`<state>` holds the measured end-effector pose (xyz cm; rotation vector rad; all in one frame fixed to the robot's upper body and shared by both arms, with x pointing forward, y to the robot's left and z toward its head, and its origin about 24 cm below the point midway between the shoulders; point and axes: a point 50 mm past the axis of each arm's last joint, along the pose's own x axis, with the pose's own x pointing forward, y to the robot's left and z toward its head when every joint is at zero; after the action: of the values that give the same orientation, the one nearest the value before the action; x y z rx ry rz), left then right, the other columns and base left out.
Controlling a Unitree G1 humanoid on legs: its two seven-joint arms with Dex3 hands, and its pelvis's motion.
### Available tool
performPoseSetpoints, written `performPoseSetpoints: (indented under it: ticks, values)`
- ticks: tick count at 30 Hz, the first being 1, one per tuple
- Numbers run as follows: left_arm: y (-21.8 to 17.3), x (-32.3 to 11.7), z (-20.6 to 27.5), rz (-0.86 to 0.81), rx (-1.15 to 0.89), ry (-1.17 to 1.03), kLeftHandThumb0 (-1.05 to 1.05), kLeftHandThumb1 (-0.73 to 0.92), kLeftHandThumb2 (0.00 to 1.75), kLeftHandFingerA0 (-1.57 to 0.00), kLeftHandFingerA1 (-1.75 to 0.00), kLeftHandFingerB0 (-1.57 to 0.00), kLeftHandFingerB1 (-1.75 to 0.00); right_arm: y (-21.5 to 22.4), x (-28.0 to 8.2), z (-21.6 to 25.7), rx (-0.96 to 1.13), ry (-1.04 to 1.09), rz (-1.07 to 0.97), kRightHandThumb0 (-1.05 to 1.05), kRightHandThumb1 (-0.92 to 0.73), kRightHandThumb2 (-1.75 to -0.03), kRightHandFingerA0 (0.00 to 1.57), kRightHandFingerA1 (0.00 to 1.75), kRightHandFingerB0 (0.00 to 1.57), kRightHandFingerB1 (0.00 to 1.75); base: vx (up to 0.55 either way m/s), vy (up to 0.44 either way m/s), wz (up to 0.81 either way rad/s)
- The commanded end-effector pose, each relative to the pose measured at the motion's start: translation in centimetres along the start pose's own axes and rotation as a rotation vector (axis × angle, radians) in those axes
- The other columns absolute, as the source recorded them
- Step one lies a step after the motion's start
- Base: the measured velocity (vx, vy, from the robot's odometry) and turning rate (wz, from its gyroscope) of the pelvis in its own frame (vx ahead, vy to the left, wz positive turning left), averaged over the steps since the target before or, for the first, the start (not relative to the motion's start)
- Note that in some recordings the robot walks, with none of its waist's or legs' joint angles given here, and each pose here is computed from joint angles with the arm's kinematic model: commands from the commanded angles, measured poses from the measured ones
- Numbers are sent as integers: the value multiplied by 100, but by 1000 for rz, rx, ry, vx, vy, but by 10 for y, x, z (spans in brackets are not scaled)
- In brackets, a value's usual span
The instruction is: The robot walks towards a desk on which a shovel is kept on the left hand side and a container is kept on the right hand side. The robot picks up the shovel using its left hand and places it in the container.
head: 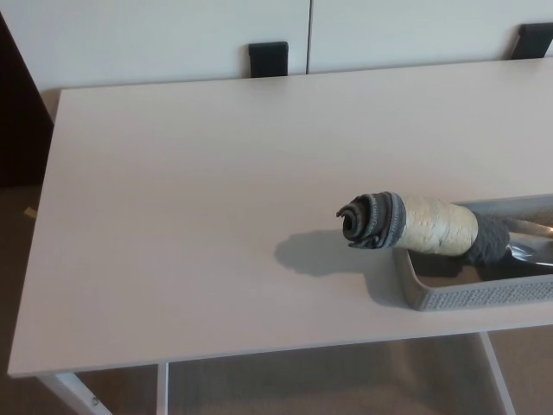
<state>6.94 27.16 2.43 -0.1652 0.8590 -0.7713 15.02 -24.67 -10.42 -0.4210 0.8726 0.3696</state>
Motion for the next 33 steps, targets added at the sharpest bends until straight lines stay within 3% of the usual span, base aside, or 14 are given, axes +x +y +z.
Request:
performPoseSetpoints:
  ticks: [1,2,3,4,5,6,7,8,9,11,12,13,29,33]
  values:
    - [46,61,-21,227,350,222,-79,85,67,-13,-30,-16,-27,-11,-9,-10,49,-47,-76,-30,-40,-90,41,68,30,60,0,0,0]
    - [51,66,-23,240,342,229,-82,82,69,-12,-31,-14,-27,-10,-9,-10,48,-47,-81,-29,-40,-90,42,68,30,60,0,0,0]
    - [57,73,-26,259,332,239,-83,69,102,0,-40,-15,-43,-9,-9,-10,52,-49,-85,-30,-40,-90,40,67,28,60,0,0,0]
    - [62,80,-28,276,313,249,-78,81,66,-11,-30,-16,-27,-10,-9,-10,52,-52,-90,-30,-40,-91,38,67,27,60,0,0,0]
    - [68,89,-30,295,288,268,-82,67,101,0,-41,-15,-41,-10,-9,-11,53,-54,-96,-30,-41,-91,37,66,26,59,0,0,0]
    - [71,92,-32,302,275,274,-78,81,66,-12,-32,-13,-27,-10,-9,-11,52,-55,-96,-31,-42,-92,36,66,25,59,0,0,0]
    - [74,95,-35,315,247,281,-83,66,98,0,-40,-15,-42,-10,-10,-12,47,-55,-95,-33,-42,-92,36,66,25,58,0,0,0]
    - [75,98,-37,326,229,286,-77,79,64,-10,-31,-15,-27,-11,-10,-13,42,-53,-94,-34,-41,-92,36,66,24,59,0,0,0]
    - [78,101,-37,337,236,293,-88,68,97,-2,-40,-10,-41,-11,-10,-13,49,-51,-92,-33,-41,-91,36,66,24,59,0,0,0]
    - [80,106,-38,357,253,301,-91,70,99,-5,-41,-7,-39,-10,-10,-12,51,-52,-91,-32,-41,-92,36,66,24,58,0,0,0]
    - [81,109,-37,373,278,302,-38,46,104,0,-49,0,-48,-10,-9,-12,48,-56,-90,-32,-41,-91,36,66,24,58,0,0,0]
    - [81,110,-37,383,296,303,-77,82,65,-21,-33,-26,-32,-9,-8,-11,53,-55,-89,-33,-41,-91,35,65,23,58,0,0,0]
    - [83,116,-51,412,480,360,-78,88,67,-21,-31,-21,-29,-8,-5,-4,18,-69,-90,-30,-42,-91,38,67,24,59,0,0,0]
    - [87,115,-49,497,498,331,-79,84,66,-30,-33,-28,-31,-10,-3,0,36,-78,-90,-30,-41,-91,36,66,24,59,0,0,0]
